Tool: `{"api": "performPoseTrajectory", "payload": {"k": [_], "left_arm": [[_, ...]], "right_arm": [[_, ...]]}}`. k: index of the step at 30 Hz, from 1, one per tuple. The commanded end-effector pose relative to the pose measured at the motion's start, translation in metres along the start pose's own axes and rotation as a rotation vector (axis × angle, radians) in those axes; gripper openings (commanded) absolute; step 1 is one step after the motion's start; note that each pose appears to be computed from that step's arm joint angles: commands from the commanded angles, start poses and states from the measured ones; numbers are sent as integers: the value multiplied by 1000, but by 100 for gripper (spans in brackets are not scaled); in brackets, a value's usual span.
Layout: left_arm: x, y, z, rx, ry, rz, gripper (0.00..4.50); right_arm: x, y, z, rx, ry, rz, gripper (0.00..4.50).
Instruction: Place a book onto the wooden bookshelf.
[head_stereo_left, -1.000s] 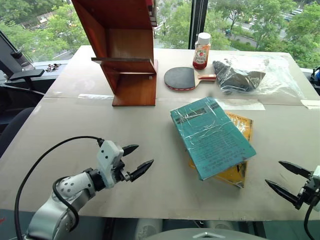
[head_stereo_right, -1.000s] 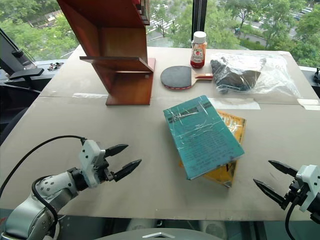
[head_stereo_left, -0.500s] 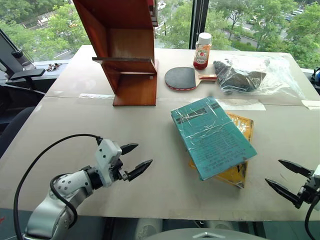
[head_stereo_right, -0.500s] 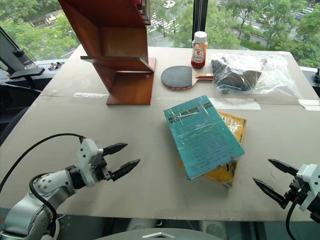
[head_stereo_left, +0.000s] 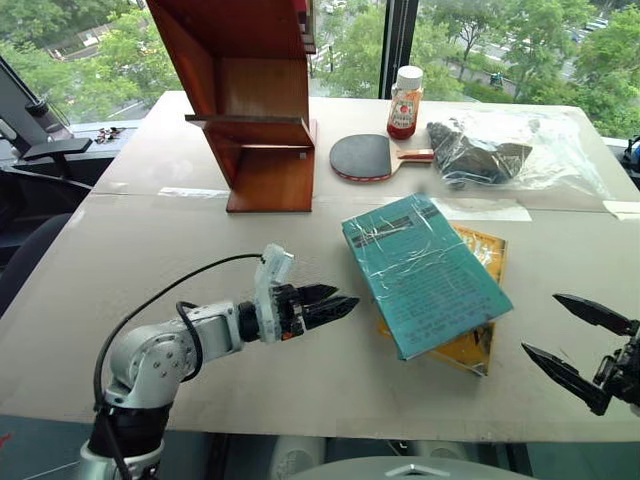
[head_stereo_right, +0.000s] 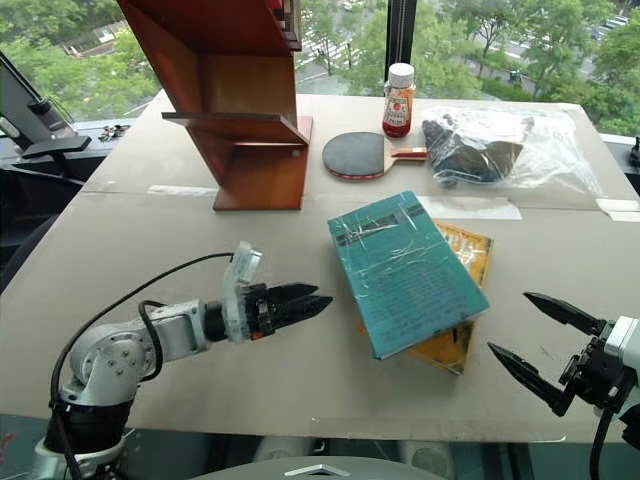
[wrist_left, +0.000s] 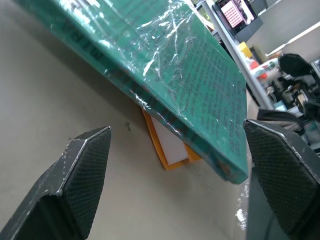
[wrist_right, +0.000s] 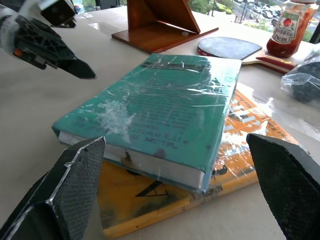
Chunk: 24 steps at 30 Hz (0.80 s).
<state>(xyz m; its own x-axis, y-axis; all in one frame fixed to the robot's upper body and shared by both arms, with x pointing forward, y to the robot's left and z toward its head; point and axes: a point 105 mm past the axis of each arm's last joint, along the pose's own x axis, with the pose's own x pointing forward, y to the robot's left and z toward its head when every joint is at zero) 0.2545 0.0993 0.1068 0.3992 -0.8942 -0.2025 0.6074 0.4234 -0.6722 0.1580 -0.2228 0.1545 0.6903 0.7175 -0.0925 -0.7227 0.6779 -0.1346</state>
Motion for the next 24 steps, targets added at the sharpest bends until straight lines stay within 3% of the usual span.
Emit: {"api": "performPoseTrajectory", "payload": {"k": [1, 14, 18, 23, 24], "left_arm": [[13, -1, 3, -153, 19, -27, 435], [72, -1, -3, -509, 90, -70, 435], [77, -12, 4, -527, 76, -120, 269], [73, -17, 15, -496, 35, -131, 14], [71, -21, 21, -471, 17, -146, 6]], "right_arm": [[-4, 3, 23, -50, 3, 9, 450], [-4, 4, 43, -109, 20, -6, 450], [-5, 4, 44, -111, 25, -8, 450], [-6, 3, 42, -108, 32, -16, 450], [-6, 3, 43, -109, 31, -17, 450]]}}
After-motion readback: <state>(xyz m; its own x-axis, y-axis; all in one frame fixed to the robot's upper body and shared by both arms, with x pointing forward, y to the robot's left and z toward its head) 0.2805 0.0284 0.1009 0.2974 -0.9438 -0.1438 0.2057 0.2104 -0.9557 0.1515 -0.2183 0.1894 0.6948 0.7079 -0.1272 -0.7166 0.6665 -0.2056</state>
